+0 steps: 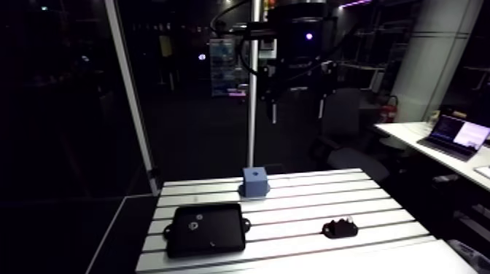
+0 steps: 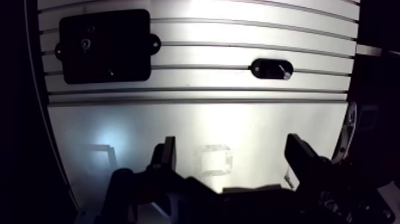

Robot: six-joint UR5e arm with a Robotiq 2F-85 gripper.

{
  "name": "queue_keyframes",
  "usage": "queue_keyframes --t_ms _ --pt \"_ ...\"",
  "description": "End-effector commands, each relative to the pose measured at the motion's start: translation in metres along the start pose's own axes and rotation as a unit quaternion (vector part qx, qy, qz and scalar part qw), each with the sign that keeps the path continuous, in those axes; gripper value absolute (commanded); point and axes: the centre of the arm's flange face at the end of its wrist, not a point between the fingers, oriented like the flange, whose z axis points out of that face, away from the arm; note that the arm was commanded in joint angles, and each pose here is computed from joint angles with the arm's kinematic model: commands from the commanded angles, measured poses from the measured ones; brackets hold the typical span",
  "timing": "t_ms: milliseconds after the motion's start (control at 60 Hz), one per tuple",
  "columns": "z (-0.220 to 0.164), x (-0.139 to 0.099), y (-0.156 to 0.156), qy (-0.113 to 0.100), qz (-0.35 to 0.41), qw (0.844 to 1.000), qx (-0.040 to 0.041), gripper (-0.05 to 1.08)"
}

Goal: Pick up the M10 bolt and insert it into the hex recess until seated.

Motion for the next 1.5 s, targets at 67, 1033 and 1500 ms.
queue_keyframes --t_ms 67,1033,1500 --pt "0.038 -0.002 0.07 0.04 0.007 0.999 -0.0127 0.01" --pt "0.157 0.005 0.184 0.086 0.032 0.995 0.043 0.01" --pt "0.194 0.006 0.181 0.07 0.032 0.996 0.0458 0.01"
